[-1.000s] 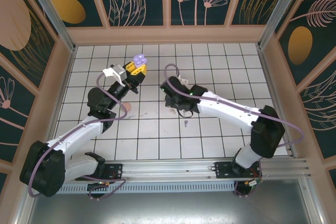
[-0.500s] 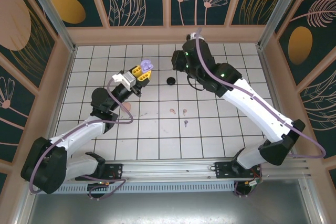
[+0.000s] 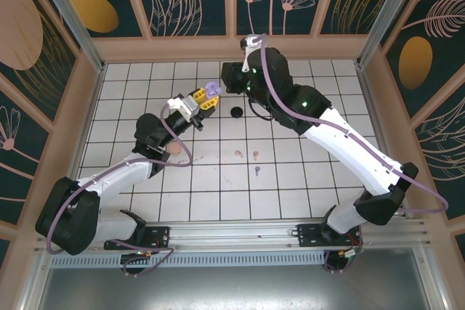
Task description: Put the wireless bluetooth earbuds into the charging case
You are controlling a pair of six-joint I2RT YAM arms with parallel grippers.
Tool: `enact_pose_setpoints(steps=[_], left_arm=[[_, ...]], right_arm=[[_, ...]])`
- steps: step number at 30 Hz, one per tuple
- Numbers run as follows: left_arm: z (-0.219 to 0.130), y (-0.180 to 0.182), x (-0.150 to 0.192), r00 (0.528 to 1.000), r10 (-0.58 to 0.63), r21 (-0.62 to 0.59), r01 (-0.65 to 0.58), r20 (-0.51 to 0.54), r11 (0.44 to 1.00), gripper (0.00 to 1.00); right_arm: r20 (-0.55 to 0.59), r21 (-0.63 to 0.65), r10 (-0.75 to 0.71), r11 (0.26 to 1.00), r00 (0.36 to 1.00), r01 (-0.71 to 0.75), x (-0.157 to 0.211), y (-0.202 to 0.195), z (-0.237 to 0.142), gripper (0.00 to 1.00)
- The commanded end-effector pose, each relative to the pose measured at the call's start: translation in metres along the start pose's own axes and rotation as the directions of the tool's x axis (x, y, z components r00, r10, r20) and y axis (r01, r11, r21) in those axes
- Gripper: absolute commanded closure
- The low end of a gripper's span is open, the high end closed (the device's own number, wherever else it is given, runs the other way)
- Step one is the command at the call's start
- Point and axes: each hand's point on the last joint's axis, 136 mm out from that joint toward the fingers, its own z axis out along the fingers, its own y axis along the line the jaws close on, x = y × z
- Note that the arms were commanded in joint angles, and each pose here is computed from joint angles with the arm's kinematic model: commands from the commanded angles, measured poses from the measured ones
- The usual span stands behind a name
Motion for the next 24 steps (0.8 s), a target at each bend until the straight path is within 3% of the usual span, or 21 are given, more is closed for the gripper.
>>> enact_pose_setpoints(steps=[1,24], left_arm=[[0.008,-0.003,-0.013,0.999,-0.004,0.032,0.003,0.035,0.999,1.00],[0.011,-0.003,-0.022,0.998,-0.040,0.044,0.038,0.050,0.998,1.00]], right_arm=[[0.043,-0.058,-0.044,0.997,0.998,0.046,-0.003,0.019,-0.002,0.81],[-0.023,-0.077,-0.047,0.996,0.999,0.045,0.035,0.025,0.010,0.81]])
